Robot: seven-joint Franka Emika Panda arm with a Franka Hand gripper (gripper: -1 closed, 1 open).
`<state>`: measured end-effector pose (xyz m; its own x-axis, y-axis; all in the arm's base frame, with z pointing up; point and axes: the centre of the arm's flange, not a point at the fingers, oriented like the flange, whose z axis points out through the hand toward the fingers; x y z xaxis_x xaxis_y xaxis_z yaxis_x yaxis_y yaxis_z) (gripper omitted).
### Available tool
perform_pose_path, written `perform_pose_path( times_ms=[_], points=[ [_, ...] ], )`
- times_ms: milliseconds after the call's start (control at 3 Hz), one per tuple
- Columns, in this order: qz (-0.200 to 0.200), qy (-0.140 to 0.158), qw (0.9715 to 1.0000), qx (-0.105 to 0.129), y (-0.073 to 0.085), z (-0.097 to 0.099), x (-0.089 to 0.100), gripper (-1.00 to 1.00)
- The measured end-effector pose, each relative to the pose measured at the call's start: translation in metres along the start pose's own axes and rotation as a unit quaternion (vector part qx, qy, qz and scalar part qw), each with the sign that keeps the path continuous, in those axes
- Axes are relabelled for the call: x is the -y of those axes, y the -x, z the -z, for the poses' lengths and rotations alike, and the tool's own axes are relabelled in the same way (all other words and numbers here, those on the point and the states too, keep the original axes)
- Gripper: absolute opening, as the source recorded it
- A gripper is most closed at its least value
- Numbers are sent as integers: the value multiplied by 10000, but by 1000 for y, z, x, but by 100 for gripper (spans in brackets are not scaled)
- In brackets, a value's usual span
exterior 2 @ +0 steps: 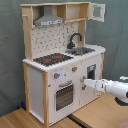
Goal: Play with the kitchen
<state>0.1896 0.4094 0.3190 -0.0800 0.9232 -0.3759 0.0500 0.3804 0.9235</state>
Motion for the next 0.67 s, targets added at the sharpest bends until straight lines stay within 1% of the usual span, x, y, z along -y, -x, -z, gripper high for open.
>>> perform_pose_path(
  times_ms=[333, 667],
  points=[
    [-194, 123, 9997, -124, 3, -14, -14, 100],
    [-450, 201, 9986, -176, -4, -33, -27, 100]
  ],
)
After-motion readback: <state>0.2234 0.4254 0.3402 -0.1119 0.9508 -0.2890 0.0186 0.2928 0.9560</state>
